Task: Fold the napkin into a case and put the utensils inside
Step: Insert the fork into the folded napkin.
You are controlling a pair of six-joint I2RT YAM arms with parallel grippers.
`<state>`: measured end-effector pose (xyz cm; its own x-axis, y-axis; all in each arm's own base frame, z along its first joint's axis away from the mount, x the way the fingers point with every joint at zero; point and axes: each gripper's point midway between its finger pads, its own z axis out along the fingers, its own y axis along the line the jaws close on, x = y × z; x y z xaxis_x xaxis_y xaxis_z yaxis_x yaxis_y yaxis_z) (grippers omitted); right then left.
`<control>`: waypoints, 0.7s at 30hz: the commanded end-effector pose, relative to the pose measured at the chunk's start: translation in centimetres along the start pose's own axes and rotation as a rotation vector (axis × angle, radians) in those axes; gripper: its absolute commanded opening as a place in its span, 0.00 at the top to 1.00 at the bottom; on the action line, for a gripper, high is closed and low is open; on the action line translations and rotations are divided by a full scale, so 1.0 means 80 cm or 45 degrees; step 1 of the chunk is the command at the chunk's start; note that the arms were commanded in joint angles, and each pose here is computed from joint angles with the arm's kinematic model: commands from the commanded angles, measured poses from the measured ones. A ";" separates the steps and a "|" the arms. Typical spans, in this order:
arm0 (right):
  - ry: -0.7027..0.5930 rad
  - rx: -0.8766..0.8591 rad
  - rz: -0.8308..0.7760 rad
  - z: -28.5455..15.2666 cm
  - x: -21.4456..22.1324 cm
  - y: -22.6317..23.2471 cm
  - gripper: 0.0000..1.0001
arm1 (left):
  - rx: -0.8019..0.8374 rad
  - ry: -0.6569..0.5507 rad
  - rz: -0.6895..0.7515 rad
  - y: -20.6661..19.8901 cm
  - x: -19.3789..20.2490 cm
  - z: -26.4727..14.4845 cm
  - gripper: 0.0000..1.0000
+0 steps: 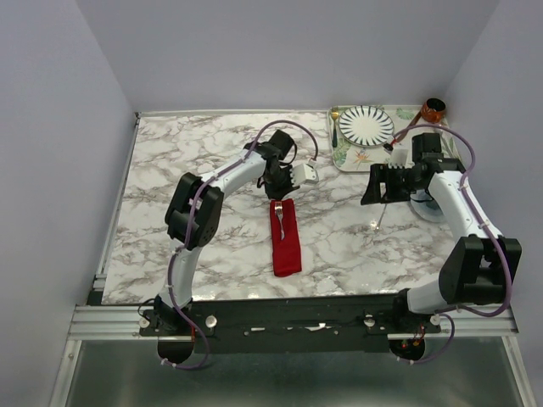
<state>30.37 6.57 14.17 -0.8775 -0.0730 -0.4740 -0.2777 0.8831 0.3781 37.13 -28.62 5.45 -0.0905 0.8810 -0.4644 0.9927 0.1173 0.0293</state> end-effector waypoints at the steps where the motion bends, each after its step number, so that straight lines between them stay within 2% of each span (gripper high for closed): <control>1: 0.001 -0.038 0.012 -0.009 0.003 0.010 0.18 | 0.005 0.027 0.044 0.000 -0.004 0.005 0.79; 21: 0.011 -0.041 0.019 -0.007 -0.002 0.006 0.16 | 0.098 0.036 0.054 -0.038 0.005 0.010 0.79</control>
<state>29.98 6.59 14.16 -0.8859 -0.0670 -0.4590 -0.2706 0.8784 0.3939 35.73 -28.97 4.23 -0.0658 0.8966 -0.4379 0.9971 0.0758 0.0053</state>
